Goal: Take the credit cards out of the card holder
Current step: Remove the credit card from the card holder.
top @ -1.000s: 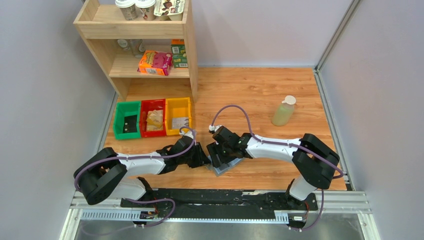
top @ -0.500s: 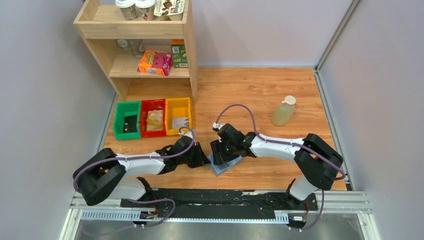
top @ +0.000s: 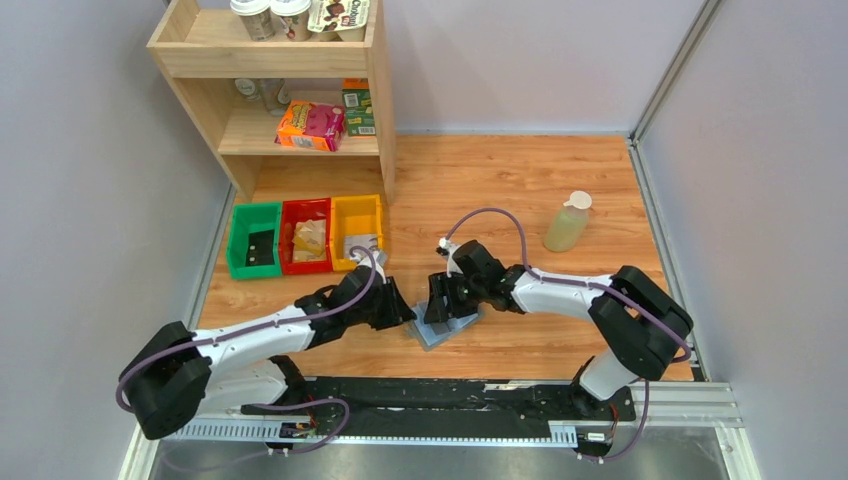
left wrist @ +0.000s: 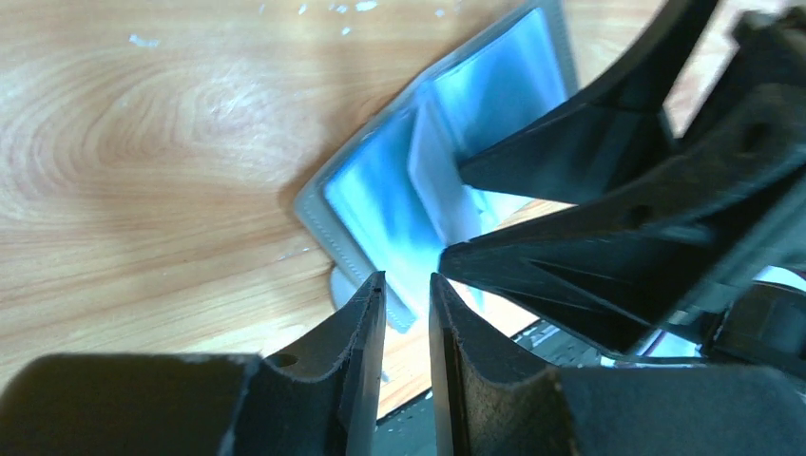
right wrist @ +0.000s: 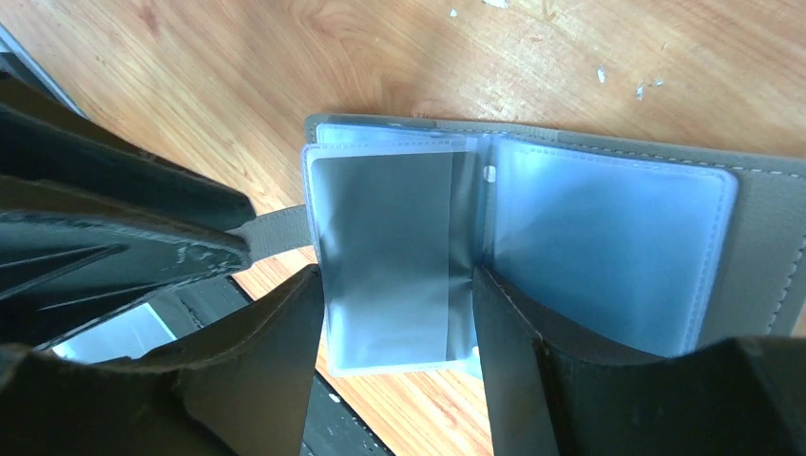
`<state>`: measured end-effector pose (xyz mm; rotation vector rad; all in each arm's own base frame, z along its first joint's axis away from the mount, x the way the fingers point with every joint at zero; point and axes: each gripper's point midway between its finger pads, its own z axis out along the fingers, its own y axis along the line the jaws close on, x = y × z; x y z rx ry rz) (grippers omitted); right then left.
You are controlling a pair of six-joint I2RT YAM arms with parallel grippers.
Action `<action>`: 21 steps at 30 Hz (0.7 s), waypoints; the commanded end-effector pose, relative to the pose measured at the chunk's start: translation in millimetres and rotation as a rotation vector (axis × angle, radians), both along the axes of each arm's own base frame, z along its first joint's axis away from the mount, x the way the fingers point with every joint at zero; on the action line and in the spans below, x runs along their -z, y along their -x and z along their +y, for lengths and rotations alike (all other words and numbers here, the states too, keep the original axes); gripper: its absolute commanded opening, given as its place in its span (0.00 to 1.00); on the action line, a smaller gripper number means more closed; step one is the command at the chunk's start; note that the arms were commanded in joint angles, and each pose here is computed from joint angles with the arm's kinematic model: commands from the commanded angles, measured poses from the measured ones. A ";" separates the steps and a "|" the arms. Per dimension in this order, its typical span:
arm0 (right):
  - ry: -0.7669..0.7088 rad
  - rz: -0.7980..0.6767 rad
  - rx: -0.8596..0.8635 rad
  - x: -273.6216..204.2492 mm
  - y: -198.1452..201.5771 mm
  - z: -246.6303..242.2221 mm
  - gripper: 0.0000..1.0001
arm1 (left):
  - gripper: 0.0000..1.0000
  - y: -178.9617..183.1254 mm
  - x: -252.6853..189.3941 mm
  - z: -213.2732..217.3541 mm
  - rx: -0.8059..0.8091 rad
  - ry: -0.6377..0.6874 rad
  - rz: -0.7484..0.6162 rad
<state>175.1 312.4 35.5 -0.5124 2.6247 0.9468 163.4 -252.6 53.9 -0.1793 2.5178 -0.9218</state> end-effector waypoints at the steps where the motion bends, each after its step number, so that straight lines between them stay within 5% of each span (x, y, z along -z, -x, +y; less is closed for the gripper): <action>1: -0.018 0.059 0.011 10.6 7.2 -7.8 0.59 | 0.31 -11.5 -26.8 -4.5 0.019 -0.012 -0.078; 6: -0.039 0.076 0.017 11.3 6.1 -7.8 0.59 | 0.27 -18.2 -14.1 -14.7 0.046 -0.040 -0.064; 11: -0.058 0.088 0.028 10.7 3.4 -9.3 0.59 | 0.08 -19.2 5.2 -24.7 0.068 -0.046 -0.024; 21: -0.005 0.068 0.061 8.7 -3.6 -18.0 0.67 | 0.08 -13.8 37.0 -15.0 0.073 -0.140 0.036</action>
